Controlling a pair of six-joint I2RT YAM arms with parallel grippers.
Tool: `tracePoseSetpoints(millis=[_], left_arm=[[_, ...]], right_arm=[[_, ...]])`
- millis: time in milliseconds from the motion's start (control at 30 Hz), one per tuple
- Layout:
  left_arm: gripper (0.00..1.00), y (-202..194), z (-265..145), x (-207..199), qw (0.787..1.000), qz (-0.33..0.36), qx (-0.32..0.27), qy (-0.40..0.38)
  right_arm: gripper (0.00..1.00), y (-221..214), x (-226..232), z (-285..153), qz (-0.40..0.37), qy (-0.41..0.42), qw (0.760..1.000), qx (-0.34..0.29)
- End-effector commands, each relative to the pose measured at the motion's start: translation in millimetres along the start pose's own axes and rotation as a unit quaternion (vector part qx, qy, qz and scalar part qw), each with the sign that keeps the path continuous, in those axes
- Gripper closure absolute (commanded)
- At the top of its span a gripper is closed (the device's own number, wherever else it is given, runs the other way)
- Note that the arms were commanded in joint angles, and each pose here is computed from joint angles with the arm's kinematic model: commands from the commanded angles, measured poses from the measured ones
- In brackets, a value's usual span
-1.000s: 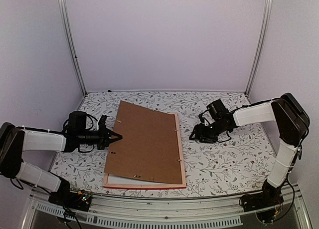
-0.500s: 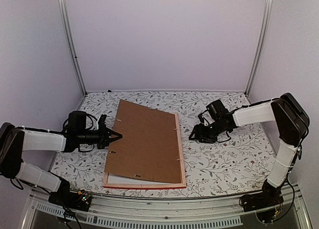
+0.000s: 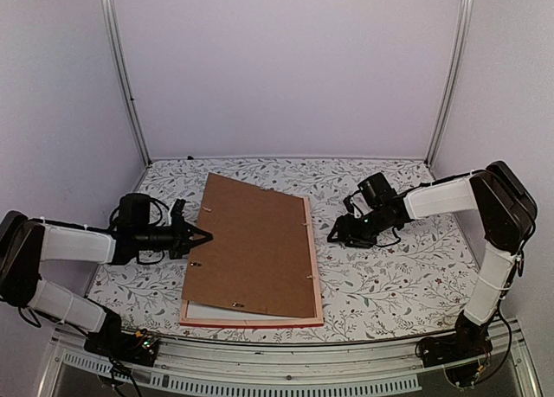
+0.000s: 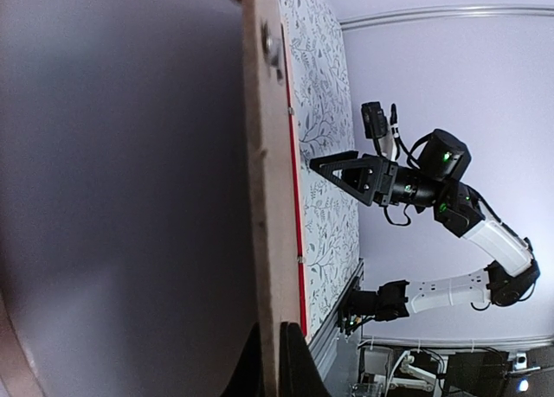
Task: Put the photo into the frame
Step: Place the backboard on the frame body.
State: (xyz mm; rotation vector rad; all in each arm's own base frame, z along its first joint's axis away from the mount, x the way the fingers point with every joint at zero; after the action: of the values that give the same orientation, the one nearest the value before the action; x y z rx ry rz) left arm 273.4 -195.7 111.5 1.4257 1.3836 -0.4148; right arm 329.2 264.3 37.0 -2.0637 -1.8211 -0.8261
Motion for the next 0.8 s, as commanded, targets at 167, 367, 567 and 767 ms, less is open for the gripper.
tracePoseSetpoints(millis=[167,367,567,767], left_arm=[[1.0,3,5,11,0.999,0.037,-0.019,0.023],[0.87,-3,7,16,0.999,0.03,-0.01,0.03],[0.61,-7,6,24,0.998,0.03,0.003,0.056],[0.43,-10,6,29,0.996,0.038,0.02,0.084]], right_arm=[[0.33,-20,-16,17,0.011,-0.03,0.999,0.036],[0.32,-23,-17,19,0.013,-0.031,0.999,0.039],[0.32,-23,-18,20,0.014,-0.032,0.999,0.04],[0.32,-24,-18,22,0.014,-0.03,0.999,0.043]])
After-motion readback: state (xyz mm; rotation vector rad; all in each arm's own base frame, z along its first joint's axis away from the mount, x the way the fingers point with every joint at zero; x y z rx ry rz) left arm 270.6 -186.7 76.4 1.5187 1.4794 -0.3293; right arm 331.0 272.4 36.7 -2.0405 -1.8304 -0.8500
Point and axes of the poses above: each gripper's point midway between its finger pads, its own z axis out along the fingers, its own x axis along the line the jaws close on, y = z × x, the point moved 1 cm from there along -z, back along the fingers, and after that the axes turned 13 degrees about z, right-handed, at the moved point
